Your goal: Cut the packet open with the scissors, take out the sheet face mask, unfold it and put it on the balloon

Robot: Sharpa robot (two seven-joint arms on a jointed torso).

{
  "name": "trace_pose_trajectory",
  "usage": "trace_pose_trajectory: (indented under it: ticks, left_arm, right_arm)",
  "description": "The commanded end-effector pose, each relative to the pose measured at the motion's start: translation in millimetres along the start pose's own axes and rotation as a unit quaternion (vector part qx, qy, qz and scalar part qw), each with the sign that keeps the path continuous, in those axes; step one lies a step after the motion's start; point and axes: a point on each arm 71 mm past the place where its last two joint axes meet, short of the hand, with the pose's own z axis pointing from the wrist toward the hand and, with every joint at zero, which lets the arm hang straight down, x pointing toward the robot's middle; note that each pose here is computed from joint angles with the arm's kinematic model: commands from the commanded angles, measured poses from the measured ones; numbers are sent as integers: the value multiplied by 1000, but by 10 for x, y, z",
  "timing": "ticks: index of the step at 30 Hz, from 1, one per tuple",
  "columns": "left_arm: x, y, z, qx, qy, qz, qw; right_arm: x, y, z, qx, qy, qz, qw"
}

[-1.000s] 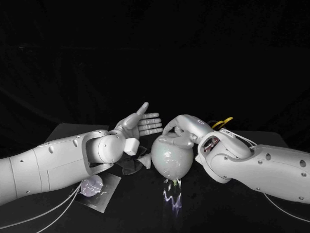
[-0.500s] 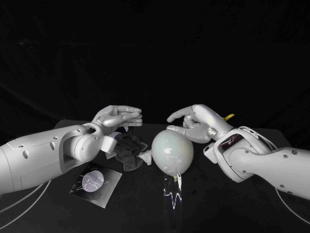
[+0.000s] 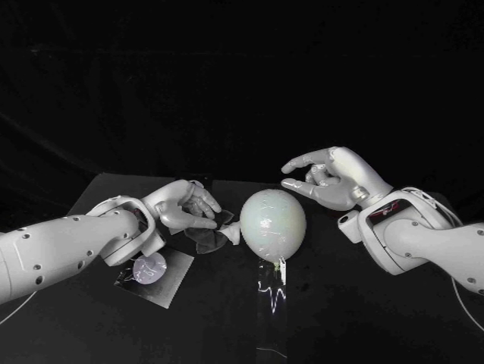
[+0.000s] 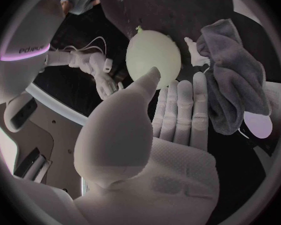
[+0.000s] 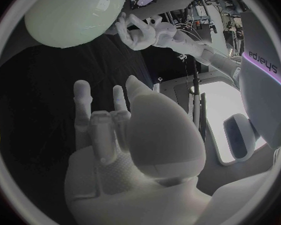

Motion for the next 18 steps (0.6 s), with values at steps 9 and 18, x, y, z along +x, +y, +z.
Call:
trace_pose_trajectory:
  ticks: [9,18]
  left_arm:
    - [211,32,172,1,24,202,979]
    - [270,-5,266,-22,16,211,977]
  right_arm:
    - [-6,-13,-18,-2,4,5,1000]
    - [-3,-26,-23,3,5,6,1000]
